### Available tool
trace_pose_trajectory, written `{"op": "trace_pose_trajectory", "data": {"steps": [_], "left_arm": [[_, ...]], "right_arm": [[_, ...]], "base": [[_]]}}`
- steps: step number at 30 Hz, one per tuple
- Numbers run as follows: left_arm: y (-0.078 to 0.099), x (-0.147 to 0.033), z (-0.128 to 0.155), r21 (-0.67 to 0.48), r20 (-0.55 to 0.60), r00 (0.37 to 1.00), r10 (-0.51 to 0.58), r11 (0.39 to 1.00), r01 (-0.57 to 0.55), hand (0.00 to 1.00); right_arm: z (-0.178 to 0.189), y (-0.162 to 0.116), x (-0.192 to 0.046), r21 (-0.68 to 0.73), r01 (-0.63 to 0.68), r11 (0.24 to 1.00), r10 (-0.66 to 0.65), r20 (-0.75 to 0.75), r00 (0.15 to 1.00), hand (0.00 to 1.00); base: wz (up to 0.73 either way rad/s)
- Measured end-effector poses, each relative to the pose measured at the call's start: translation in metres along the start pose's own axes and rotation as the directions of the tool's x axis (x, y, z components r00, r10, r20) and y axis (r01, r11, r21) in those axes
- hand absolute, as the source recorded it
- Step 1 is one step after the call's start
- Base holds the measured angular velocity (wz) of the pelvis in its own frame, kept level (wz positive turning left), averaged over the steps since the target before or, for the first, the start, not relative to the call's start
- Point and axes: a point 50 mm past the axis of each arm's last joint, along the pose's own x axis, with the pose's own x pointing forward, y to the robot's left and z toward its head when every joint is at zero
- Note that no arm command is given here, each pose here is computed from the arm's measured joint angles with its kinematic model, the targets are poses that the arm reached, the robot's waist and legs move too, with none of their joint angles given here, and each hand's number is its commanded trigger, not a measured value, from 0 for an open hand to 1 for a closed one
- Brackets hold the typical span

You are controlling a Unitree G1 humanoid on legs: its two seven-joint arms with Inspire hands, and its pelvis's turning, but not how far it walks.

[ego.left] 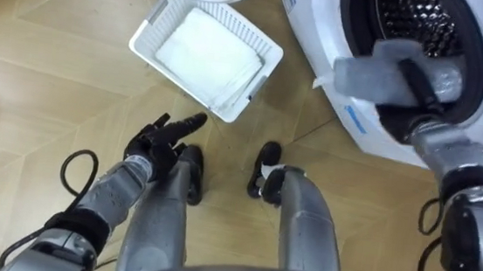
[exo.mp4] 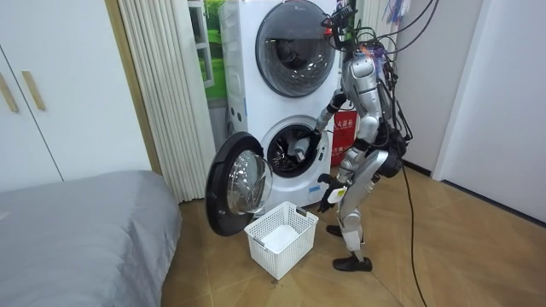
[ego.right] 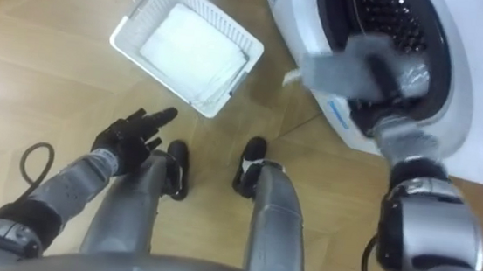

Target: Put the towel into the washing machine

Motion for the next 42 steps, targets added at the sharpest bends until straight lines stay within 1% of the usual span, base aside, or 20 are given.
{"op": "trace_pose_trajectory", "data": {"steps": [1,6,10,12,15,17,27,30,34,42], "left_arm": [[0.001,-0.001,0.000,0.008,0.004,1.000,0.006,1.000,-0.006,0.00],[0.004,-0.002,-0.001,0.005,0.005,1.000,0.029,1.000,-0.029,0.00],[0.006,-0.004,0.004,0.000,0.029,0.998,0.054,0.999,-0.054,0.00],[0.005,-0.005,0.007,0.006,0.048,0.997,0.057,0.998,-0.058,0.00],[0.004,-0.005,0.008,0.048,0.062,0.996,0.065,0.996,-0.069,0.00],[-0.001,-0.004,0.011,0.053,0.084,0.995,0.050,0.997,-0.054,0.00],[-0.011,-0.002,0.016,0.054,0.119,0.993,0.024,0.998,-0.031,0.00],[-0.015,-0.001,0.014,0.073,0.118,0.993,0.009,0.997,-0.018,0.00],[-0.018,-0.001,0.011,0.071,0.112,0.994,-0.001,0.997,-0.007,0.00],[-0.018,0.000,0.009,0.066,0.108,0.994,-0.004,0.998,-0.003,0.00]], "right_arm": [[0.001,0.005,0.000,0.047,-0.006,0.999,0.006,-0.011,1.000,0.00],[0.003,0.015,-0.001,0.169,0.022,0.985,-0.014,-0.046,0.999,0.00],[0.009,0.027,-0.003,0.263,0.053,0.963,-0.038,-0.064,0.997,0.00],[0.012,0.029,-0.005,0.314,0.072,0.947,-0.052,-0.071,0.996,0.00],[0.018,0.027,-0.006,0.381,0.121,0.917,-0.102,-0.070,0.992,0.00],[0.024,0.027,-0.007,0.419,0.149,0.896,-0.140,-0.053,0.989,0.00],[0.032,0.019,-0.009,0.478,0.250,0.842,-0.281,-0.008,0.960,0.00],[0.034,0.019,-0.010,0.498,0.255,0.829,-0.296,0.003,0.955,0.00],[0.036,0.018,-0.011,0.535,0.266,0.802,-0.315,0.001,0.949,0.00],[0.038,0.011,-0.011,0.549,0.260,0.795,-0.328,0.028,0.944,0.00]], "base": [[0.15],[0.10],[0.03],[0.00],[0.10],[0.08],[0.00],[0.00],[-0.06],[0.01]]}}
